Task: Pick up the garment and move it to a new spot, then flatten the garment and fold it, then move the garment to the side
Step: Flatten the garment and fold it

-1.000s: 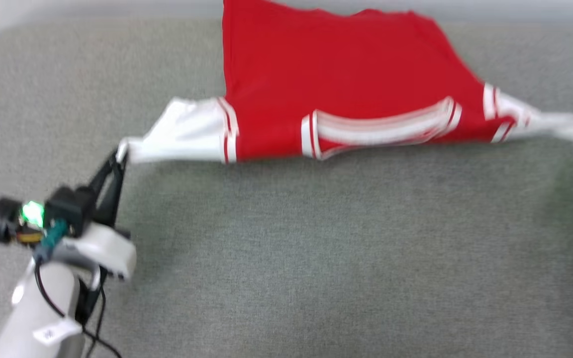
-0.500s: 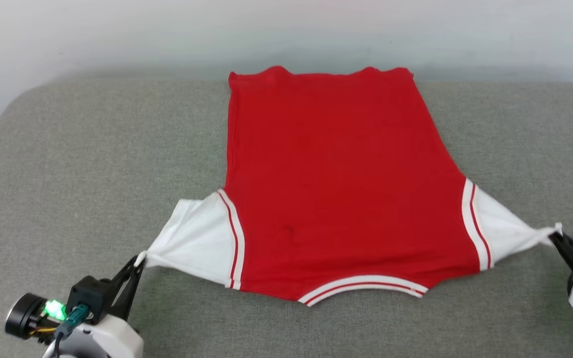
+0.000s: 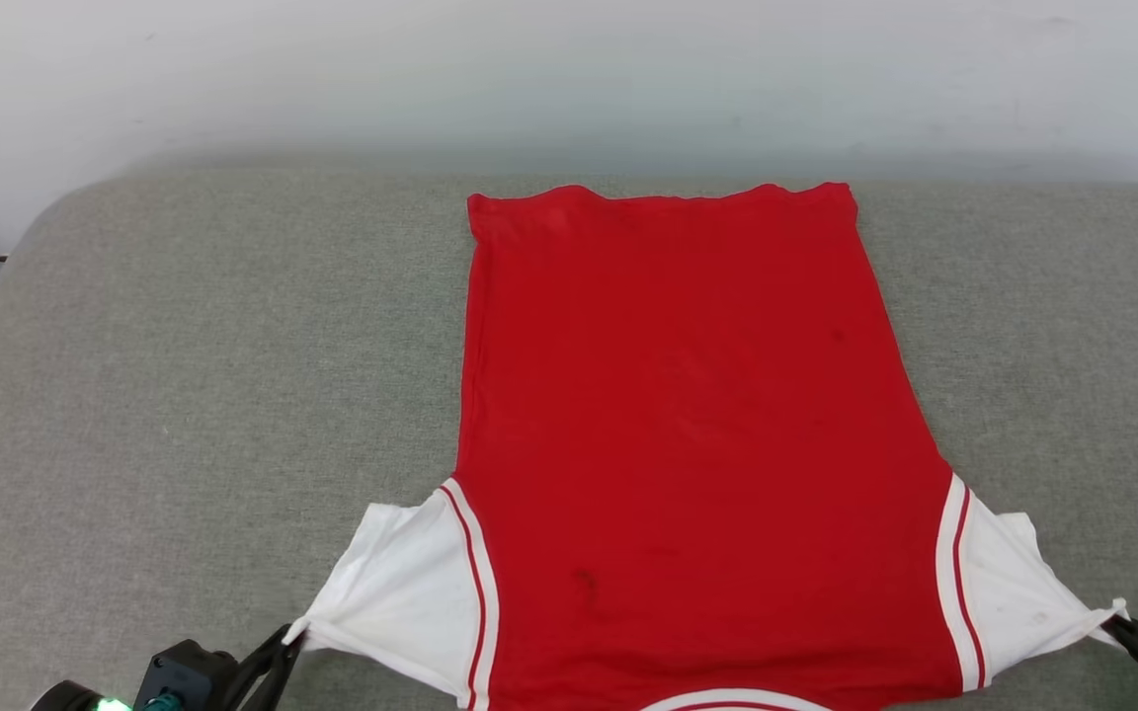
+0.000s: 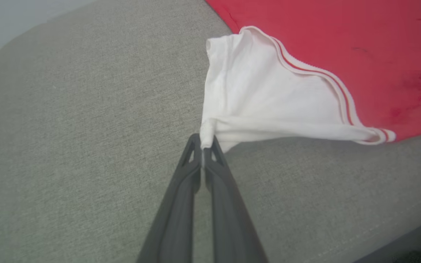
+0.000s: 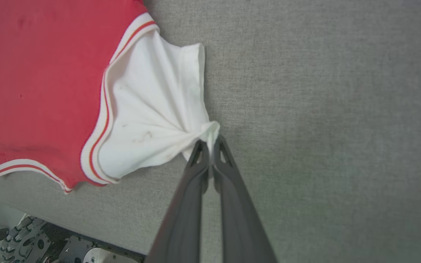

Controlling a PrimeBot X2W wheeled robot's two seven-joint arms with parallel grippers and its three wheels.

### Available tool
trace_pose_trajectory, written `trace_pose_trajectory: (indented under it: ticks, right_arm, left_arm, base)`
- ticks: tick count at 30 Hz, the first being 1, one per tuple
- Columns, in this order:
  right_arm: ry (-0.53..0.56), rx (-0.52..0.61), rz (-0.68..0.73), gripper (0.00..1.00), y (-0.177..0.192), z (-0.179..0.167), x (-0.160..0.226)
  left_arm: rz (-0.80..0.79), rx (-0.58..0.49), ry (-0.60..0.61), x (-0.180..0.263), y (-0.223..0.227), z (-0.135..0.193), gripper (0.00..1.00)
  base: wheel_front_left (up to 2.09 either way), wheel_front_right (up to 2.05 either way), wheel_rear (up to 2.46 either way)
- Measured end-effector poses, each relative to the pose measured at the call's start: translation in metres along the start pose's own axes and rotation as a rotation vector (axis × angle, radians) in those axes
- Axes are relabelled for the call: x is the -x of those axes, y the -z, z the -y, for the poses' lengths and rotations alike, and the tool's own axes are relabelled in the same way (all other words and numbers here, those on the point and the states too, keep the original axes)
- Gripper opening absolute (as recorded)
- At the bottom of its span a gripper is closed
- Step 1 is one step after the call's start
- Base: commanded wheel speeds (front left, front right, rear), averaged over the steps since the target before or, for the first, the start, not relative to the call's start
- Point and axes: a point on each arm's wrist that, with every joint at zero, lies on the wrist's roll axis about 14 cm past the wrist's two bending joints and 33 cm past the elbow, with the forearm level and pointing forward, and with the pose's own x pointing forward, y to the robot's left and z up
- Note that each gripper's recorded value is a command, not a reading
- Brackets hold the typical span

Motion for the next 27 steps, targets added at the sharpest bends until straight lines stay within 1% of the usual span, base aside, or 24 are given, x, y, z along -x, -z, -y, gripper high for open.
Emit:
trace_pose_trajectory:
  ticks: [4, 6, 7, 8, 9, 12, 15, 21, 24, 27]
  right_arm:
    - [-0.001, 0.013, -0.018, 0.00, 0.001, -0.003, 0.001]
    - [0.003, 0.019, -0.020, 0.00, -0.001, -0.003, -0.001]
    - [0.010, 0.021, -0.020, 0.18, -0.003, -0.003, -0.002]
    - [0.013, 0.021, -0.022, 0.97, -0.004, -0.002, -0.004]
    - [0.011, 0.018, -0.034, 1.00, -0.005, -0.004, -0.005]
    - [0.016, 0.032, -0.040, 1.00, -0.015, -0.004, -0.009]
    - [0.011, 0.069, -0.011, 1.00, -0.043, -0.009, -0.015]
    - [-0.061, 0.125, 0.041, 1.00, -0.111, -0.047, -0.040]
    - [-0.076, 0.144, 0.023, 1.00, -0.138, -0.062, -0.060]
    - [-0.057, 0.160, 0.003, 1.00, -0.163, -0.068, -0.084]
  left_arm:
    - [-0.004, 0.010, 0.018, 0.000, -0.004, 0.006, 0.00]
    - [0.006, 0.034, 0.022, -0.003, -0.008, 0.008, 0.00]
    - [0.005, 0.048, 0.027, -0.005, -0.009, 0.010, 0.00]
    - [0.002, 0.058, 0.036, -0.006, -0.010, 0.013, 0.00]
    - [-0.001, 0.063, 0.048, -0.008, -0.012, 0.016, 0.00]
    - [0.010, 0.062, 0.071, -0.012, -0.022, 0.020, 0.00]
    - [0.025, 0.074, 0.084, -0.017, -0.033, 0.022, 0.00]
    - [-0.023, 0.076, 0.123, -0.025, -0.034, 0.028, 0.00]
    - [-0.031, 0.071, 0.144, -0.032, -0.039, 0.030, 0.00]
    - [-0.036, 0.071, 0.158, -0.039, -0.042, 0.032, 0.00]
  base:
    - [0.00, 0.00, 0.00]
    - [0.00, 0.00, 0.00]
    - [0.00, 0.00, 0.00]
    - [0.00, 0.00, 0.00]
    - [0.00, 0.00, 0.00]
    - [0.00, 0.00, 0.00]
    - [0.00, 0.00, 0.00]
    - [0.00, 0.00, 0.00]
    - [0.00, 0.00, 0.00]
    - [0.00, 0.00, 0.00]
